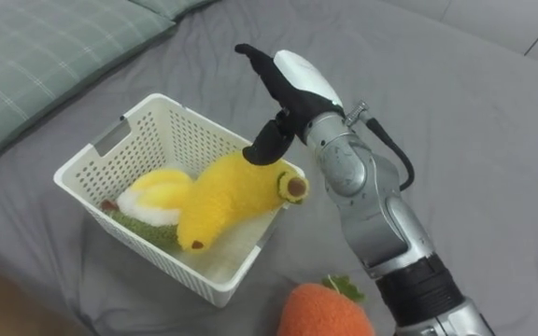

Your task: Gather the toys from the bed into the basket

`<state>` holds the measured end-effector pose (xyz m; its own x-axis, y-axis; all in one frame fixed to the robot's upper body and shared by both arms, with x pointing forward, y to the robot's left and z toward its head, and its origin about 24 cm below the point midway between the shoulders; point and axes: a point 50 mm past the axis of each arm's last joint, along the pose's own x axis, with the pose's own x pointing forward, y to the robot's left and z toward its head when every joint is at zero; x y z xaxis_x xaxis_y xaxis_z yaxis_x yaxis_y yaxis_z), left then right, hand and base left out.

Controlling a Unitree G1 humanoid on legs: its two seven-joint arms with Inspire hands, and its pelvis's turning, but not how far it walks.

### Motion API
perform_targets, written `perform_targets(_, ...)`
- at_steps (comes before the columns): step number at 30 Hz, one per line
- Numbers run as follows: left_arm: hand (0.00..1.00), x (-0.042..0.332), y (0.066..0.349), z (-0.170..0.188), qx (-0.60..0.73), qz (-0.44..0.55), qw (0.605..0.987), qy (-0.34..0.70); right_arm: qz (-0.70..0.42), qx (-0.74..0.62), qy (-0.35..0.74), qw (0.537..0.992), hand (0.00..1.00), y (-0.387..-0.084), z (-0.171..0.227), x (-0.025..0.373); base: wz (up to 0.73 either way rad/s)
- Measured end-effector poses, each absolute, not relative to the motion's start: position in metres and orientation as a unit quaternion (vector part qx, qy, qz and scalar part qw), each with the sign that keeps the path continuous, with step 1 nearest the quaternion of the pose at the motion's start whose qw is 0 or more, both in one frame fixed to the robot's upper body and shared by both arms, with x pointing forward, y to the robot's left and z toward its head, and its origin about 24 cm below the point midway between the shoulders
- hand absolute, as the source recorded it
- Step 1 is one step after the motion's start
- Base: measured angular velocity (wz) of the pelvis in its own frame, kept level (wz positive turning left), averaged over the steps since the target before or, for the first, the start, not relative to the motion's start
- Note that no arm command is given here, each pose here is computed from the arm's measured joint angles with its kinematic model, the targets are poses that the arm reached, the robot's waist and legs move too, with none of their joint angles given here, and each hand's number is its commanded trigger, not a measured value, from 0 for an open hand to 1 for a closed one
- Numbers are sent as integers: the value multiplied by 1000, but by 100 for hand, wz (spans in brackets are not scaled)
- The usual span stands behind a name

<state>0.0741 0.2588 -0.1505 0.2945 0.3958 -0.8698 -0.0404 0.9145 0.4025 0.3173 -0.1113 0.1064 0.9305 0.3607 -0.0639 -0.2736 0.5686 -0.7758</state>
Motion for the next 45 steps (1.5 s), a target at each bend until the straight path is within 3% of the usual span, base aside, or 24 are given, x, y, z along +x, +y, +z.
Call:
perform_targets(10, 0, 74, 260, -150, 149, 145, 790, 576, 144, -426, -26, 893, 0, -130, 95, 320, -1)
perform_targets(17, 0, 59, 264, -151, 139, 162, 780, 589, 74, -370, 6, 926, 0, -171, 88, 317, -2)
perform_targets(30, 0, 34, 261, -156, 106, 183, 761, 613, 40, -354, 121, 927, 0, -211, 28, 283, -17)
perform_targets(37, 0, 57, 255, -154, 93, 179, 790, 579, 63, -339, 184, 920, 0, -212, -4, 257, -14)
perform_targets(45, 0, 60, 243, -158, 85, 184, 787, 582, 148, -333, 244, 899, 0, -190, -38, 235, -1)
